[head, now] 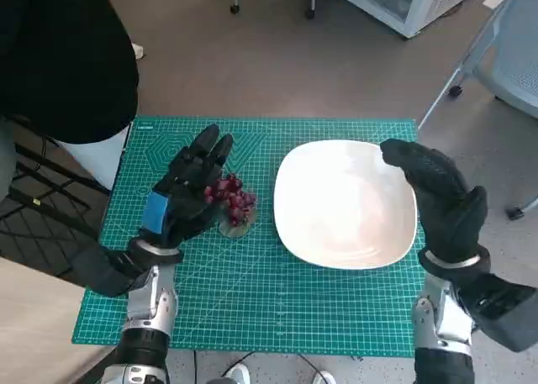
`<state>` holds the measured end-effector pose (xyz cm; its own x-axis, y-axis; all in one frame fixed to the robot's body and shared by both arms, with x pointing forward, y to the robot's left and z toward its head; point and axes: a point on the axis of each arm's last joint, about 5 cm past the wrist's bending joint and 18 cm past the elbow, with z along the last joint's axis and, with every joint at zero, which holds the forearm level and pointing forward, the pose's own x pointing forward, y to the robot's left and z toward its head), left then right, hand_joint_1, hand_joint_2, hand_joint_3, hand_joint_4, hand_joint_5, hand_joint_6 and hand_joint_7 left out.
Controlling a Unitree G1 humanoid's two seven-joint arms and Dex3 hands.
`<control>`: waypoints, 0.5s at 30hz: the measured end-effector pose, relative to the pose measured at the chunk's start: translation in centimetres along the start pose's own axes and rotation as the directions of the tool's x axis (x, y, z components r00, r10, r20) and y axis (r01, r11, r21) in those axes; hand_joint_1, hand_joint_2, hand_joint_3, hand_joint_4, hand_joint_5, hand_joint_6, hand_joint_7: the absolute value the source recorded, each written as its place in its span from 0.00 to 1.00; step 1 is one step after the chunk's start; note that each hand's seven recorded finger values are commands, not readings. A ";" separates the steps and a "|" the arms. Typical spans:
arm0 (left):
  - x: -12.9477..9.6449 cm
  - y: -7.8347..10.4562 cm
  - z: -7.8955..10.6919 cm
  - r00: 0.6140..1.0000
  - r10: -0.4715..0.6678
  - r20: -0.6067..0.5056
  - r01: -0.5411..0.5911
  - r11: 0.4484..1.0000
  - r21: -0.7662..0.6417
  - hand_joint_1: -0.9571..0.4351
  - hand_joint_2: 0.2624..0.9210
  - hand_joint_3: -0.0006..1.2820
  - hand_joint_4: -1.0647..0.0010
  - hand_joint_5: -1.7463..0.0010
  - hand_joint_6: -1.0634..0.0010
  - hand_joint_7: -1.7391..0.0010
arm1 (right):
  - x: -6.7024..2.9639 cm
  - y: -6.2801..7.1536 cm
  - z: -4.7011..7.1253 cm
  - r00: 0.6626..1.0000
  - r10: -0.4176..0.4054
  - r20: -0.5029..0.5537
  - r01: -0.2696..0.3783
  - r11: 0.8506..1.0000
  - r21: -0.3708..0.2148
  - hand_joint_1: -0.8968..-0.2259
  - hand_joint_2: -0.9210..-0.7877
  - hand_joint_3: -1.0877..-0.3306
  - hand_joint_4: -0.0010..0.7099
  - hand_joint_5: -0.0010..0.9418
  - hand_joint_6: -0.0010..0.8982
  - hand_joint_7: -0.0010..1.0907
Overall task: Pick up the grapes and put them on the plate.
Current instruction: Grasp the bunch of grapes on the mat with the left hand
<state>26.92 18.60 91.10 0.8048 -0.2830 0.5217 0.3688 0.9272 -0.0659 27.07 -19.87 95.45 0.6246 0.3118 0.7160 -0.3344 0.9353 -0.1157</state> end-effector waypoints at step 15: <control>0.0 -0.2 -0.1 1.000 0.013 0.000 -0.013 1.000 0.006 0.38 1.00 0.11 0.72 1.00 0.61 1.00 | -0.17 -0.3 0.1 1.000 -0.001 0.003 0.001 1.000 0.001 0.57 0.00 0.71 0.30 0.00 0.05 0.31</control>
<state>26.89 18.43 91.04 0.8092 -0.2713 0.5211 0.3558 0.9322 -0.0672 27.03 -20.25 95.41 0.6229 0.3109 0.7178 -0.3349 0.9353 -0.1144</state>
